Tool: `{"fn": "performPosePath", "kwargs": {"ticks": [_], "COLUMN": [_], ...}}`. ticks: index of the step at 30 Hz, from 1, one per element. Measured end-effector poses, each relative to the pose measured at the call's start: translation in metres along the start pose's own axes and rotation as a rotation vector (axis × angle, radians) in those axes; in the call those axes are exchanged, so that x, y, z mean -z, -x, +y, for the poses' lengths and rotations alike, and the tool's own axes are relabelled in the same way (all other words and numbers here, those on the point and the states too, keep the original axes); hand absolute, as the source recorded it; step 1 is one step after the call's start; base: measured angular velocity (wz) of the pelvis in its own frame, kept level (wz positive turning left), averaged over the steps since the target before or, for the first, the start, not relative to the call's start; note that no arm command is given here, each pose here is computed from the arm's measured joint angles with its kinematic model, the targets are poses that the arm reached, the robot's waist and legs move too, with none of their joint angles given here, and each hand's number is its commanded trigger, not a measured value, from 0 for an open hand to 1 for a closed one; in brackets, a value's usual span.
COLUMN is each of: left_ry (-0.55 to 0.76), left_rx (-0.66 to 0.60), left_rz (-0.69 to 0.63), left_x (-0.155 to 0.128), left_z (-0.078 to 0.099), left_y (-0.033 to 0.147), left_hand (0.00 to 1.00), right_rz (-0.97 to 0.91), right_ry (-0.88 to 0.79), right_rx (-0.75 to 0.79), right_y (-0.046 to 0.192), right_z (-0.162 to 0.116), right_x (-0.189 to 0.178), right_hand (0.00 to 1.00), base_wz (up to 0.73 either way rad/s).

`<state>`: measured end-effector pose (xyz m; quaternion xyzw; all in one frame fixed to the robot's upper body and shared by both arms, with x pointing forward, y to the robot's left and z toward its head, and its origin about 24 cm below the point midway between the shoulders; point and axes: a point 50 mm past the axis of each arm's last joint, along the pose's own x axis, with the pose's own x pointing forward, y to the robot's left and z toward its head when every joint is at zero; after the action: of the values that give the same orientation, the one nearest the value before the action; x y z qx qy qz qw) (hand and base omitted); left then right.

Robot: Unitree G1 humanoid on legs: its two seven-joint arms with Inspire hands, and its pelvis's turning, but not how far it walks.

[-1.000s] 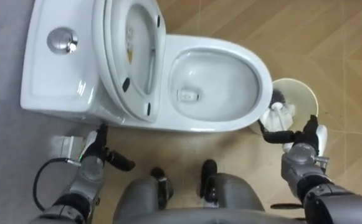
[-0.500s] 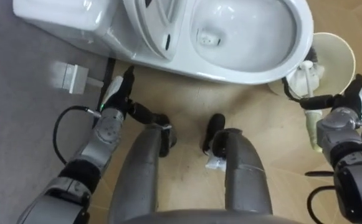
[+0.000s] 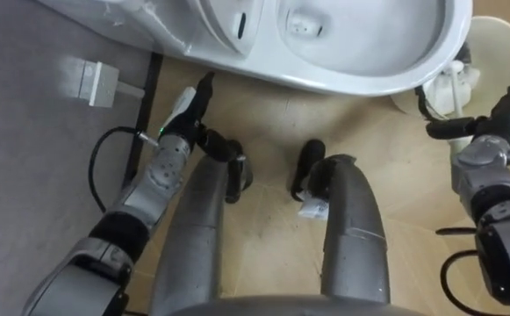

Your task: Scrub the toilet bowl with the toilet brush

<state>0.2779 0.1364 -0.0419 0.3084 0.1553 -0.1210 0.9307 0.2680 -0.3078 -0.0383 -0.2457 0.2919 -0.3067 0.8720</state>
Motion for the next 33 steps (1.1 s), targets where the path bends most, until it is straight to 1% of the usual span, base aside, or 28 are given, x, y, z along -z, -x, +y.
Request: {"fn": "performPosePath", "kwargs": {"ticks": [4, 14, 18, 22, 33], "left_ry": [-0.032, -0.037, -0.04, -0.02, -0.015], "left_rx": [-0.005, 0.013, 0.026, 0.044, 0.059], "left_rz": [-0.017, -0.014, -0.018, -0.03, -0.01], "left_x": [-0.004, -0.001, 0.001, 0.001, 0.007], "left_z": [0.007, 0.008, 0.005, -0.003, -0.011], "left_y": [-0.003, -0.001, 0.002, 0.008, 0.013], "left_hand": [0.0, 0.0, 0.0, 0.0, 0.0], "right_rz": [0.003, 0.019, 0.047, 0.074, 0.106], "right_ry": [0.007, 0.033, 0.058, 0.079, 0.094], "right_rx": [-0.031, -0.056, -0.052, -0.051, -0.065], "right_y": [0.001, 0.001, 0.002, 0.004, 0.006], "right_z": [0.003, 0.003, 0.001, -0.001, -0.003], "right_x": [0.001, 0.007, 0.018, 0.028, 0.04], "right_hand": [0.0, 0.0, 0.0, 0.0, 0.0], "base_wz": [-0.03, 0.0, 0.03, 0.04, 0.01]}}
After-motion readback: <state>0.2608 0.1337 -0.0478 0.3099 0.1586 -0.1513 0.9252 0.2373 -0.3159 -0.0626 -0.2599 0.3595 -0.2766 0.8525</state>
